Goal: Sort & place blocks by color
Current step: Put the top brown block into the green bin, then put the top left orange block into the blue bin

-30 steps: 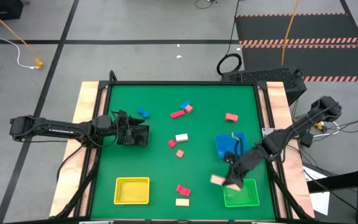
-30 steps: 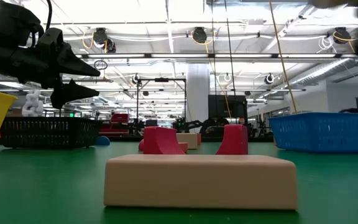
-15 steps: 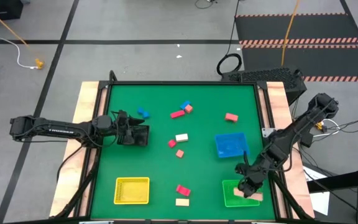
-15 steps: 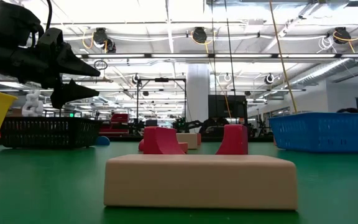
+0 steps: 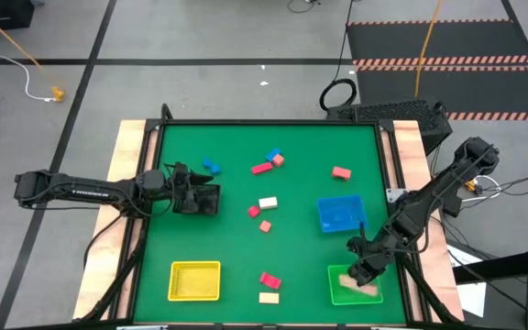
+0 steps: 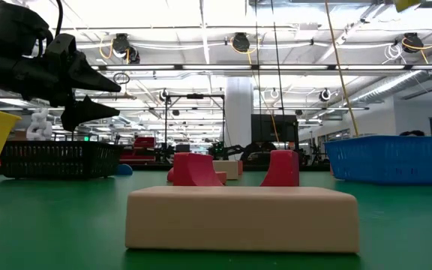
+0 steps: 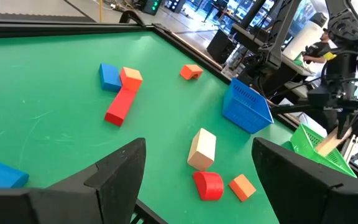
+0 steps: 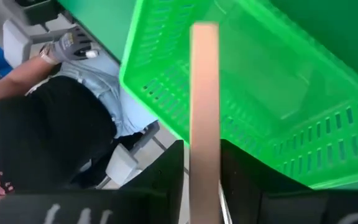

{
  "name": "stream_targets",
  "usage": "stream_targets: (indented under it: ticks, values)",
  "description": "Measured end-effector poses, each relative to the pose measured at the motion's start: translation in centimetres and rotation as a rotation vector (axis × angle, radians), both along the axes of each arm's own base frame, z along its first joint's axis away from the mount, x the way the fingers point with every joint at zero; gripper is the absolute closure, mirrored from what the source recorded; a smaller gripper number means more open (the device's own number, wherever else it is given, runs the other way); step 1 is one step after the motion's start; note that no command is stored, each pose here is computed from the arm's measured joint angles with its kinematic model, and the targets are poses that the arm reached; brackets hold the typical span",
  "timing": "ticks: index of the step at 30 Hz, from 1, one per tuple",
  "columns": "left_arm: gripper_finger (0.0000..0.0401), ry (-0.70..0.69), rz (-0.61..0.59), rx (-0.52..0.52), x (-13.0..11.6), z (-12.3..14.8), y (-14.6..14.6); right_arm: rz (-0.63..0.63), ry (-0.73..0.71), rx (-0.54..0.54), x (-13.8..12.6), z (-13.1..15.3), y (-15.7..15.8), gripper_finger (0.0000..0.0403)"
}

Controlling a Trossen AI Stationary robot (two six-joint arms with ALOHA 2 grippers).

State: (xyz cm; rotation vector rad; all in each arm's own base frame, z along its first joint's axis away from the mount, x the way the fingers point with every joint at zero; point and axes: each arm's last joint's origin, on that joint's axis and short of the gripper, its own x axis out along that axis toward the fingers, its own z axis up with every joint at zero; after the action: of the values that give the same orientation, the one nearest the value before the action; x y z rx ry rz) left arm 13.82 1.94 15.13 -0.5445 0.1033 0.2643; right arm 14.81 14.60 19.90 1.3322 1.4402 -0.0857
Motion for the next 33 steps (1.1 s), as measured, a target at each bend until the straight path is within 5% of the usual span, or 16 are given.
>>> stream_targets:
  ticks: [9,15,19,24,29,33]
  values:
    - [0.0107,0.000,0.000,0.000,0.0,0.0,0.0,0.002,-0.020,0.013,0.0,0.1,0.0,0.0275]
    - [0.0107,0.000,0.000,0.000,0.0,0.0,0.0,0.002,-0.286,-0.012,1.1,1.3,-0.2,0.0276]
    - [0.0107,0.000,0.000,0.000,0.0,0.0,0.0,-0.057,-0.560,-0.177,2.5,2.2,-1.6,0.0277]
    - [0.0107,0.000,0.000,0.000,0.0,0.0,0.0,-0.062,-0.729,-0.466,3.8,2.5,-4.2,0.0277]
    - [0.0107,0.000,0.000,0.000,0.0,0.0,0.0,-0.049,-0.741,-0.772,4.9,2.1,-7.5,0.0277]
    - [0.0107,0.000,0.000,0.000,0.0,0.0,0.0,-0.100,-0.662,-0.908,5.4,1.8,-10.6,0.0277]
